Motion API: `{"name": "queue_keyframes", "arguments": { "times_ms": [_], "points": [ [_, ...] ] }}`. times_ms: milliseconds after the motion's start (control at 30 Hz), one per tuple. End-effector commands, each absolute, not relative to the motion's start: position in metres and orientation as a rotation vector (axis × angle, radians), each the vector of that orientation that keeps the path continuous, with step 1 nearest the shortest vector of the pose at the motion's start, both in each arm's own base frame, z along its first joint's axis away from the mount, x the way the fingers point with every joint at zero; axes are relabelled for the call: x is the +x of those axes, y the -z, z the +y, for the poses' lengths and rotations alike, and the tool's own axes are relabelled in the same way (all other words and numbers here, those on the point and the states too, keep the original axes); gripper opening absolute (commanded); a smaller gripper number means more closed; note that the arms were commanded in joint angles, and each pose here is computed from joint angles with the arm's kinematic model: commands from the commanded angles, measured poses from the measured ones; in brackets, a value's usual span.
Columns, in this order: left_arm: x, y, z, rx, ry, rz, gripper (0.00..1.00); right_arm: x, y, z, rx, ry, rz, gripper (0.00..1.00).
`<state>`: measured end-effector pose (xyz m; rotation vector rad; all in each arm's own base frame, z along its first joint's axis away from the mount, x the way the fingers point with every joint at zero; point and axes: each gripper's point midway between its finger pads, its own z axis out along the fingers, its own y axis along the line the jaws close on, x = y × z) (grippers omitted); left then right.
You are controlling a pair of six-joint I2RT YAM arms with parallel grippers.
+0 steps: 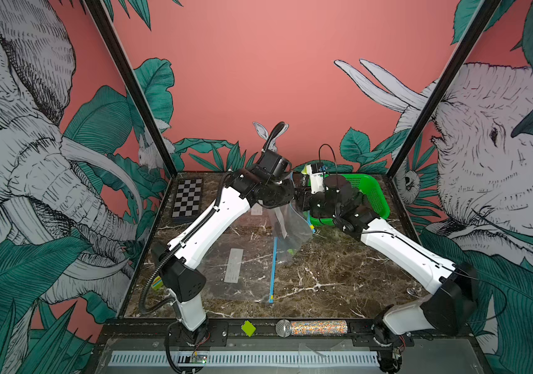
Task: Place the eggplant in a zip-top bag and seal the zipper
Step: Place the eggplant in the zipper food storage bag.
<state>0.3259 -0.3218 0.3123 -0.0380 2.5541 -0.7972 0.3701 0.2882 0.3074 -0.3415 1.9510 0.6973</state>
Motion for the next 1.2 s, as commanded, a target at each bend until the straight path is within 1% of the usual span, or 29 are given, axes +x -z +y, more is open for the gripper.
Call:
{"name": "queue_keyframes", "arguments": {
  "times_ms": [0,67,233,333,400,467,600,700,733,800,900,1167],
  "points": [
    [0.326,-0.335,-0.319,-0.038,0.835,2.500,0.00,0.358,-0.331,0.284,-0.387,-0.682,1.905,0.43],
    [0.327,-0.331,-0.320,-0.036,0.829,2.507,0.00,0.353,-0.337,0.282,-0.400,-0.690,1.903,0.45],
    [0.329,-0.325,-0.324,-0.041,0.839,2.518,0.00,0.345,-0.341,0.284,-0.415,-0.725,1.912,0.45],
    [0.329,-0.324,-0.325,-0.038,0.839,2.520,0.00,0.344,-0.356,0.284,-0.405,-0.746,1.889,0.46],
    [0.330,-0.324,-0.324,-0.039,0.831,2.519,0.00,0.342,-0.360,0.284,-0.411,-0.749,1.885,0.52],
    [0.330,-0.323,-0.323,-0.039,0.822,2.519,0.00,0.340,-0.362,0.283,-0.419,-0.747,1.887,0.53],
    [0.330,-0.325,-0.323,-0.037,0.828,2.514,0.00,0.337,-0.365,0.281,-0.433,-0.750,1.885,0.52],
    [0.331,-0.325,-0.325,-0.030,0.836,2.508,0.00,0.340,-0.364,0.277,-0.413,-0.747,1.889,0.46],
    [0.331,-0.327,-0.326,-0.026,0.841,2.504,0.00,0.340,-0.364,0.275,-0.406,-0.740,1.889,0.45],
    [0.331,-0.328,-0.327,-0.019,0.850,2.499,0.00,0.344,-0.364,0.268,-0.382,-0.732,1.892,0.46],
    [0.330,-0.332,-0.330,-0.001,0.877,2.483,0.00,0.349,-0.366,0.257,-0.343,-0.784,1.903,0.52],
    [0.330,-0.352,-0.345,0.110,0.999,2.372,0.00,0.340,-0.370,0.227,-0.330,-0.834,1.930,0.53]
  ]
}}
